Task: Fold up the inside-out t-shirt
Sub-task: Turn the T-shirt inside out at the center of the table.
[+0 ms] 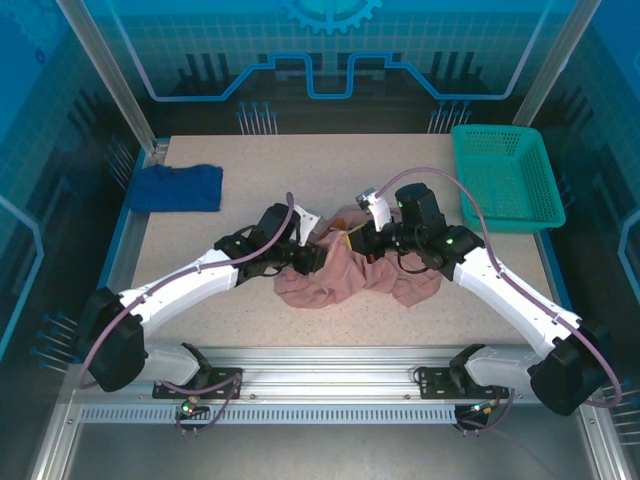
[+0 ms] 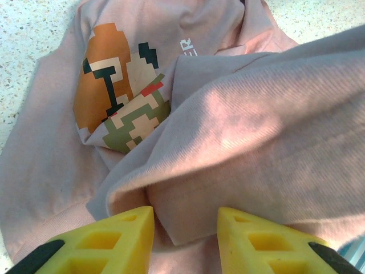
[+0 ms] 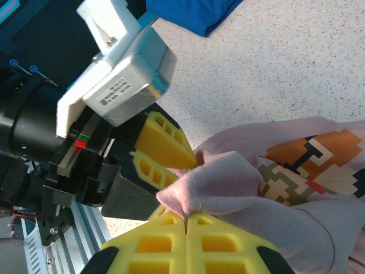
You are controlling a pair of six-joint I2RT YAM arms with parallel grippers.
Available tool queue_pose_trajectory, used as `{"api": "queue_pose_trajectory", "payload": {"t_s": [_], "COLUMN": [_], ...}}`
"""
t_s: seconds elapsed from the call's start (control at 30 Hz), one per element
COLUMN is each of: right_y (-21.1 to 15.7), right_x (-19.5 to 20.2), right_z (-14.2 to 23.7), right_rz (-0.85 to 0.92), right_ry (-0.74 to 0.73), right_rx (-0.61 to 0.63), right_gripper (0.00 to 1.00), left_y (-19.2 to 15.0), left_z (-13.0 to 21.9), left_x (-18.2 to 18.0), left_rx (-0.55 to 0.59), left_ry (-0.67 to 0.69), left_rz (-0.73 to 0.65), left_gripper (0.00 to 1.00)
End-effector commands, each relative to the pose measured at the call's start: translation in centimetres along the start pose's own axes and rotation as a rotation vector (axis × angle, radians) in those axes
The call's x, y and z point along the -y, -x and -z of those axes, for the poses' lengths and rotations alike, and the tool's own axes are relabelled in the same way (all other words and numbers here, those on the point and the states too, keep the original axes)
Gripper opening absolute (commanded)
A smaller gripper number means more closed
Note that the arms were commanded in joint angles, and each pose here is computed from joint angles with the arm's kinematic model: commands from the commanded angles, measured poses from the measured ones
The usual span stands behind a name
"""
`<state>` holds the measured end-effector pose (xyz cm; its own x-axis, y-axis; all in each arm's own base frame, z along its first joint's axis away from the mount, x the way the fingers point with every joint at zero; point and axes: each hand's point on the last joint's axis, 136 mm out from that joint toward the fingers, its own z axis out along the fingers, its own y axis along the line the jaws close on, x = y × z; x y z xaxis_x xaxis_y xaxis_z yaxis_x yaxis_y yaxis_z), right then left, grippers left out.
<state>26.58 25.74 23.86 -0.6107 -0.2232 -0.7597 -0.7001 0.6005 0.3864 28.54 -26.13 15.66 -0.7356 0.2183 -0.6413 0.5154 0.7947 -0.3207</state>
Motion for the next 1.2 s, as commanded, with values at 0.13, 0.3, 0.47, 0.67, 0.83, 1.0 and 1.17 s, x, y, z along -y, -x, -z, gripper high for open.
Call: {"api": "queue_pose_trajectory", "payload": {"t_s": [0.13, 0.3, 0.47, 0.67, 0.83, 1.0, 1.17], "right_y": [1.1, 1.3, 1.6, 1.6, 1.5, 1.2, 0.6], "right_x": [-0.2, 0.1, 0.3, 0.1, 0.0, 0.3, 1.7], "right_z": [1.1, 1.4, 1.8, 1.7, 1.6, 1.5, 1.9], "right_rz": [0.016, 0.018, 0.017, 0.014, 0.007, 0.002, -0.016], "right_ry": [-0.006, -0.013, -0.019, -0.008, 0.001, -0.009, -0.051], "right_rx": [0.035, 0.04, 0.05, 0.05, 0.05, 0.042, 0.041], "right_gripper": [0.0, 0.0, 0.0, 0.0, 0.0, 0.0, 0.0], "left_y": [0.5, 0.0, -0.3, -0.3, 0.1, 1.6, 3.3], "left_z": [-0.4, -0.6, -1.1, -2.0, -2.7, -2.8, -1.2], "left_x": [0.4, 0.4, 1.0, 1.2, 1.1, 1.6, 1.9], "left_rx": [-0.008, -0.019, -0.032, -0.05, -0.046, -0.006, 0.065], "left_ry": [-0.009, -0.013, -0.062, -0.072, -0.074, -0.112, -0.184], "left_rz": [-0.04, -0.029, -0.019, -0.024, -0.021, -0.001, 0.049], "left_gripper": [0.35, 0.37, 0.39, 0.39, 0.37, 0.23, 0.0]}}
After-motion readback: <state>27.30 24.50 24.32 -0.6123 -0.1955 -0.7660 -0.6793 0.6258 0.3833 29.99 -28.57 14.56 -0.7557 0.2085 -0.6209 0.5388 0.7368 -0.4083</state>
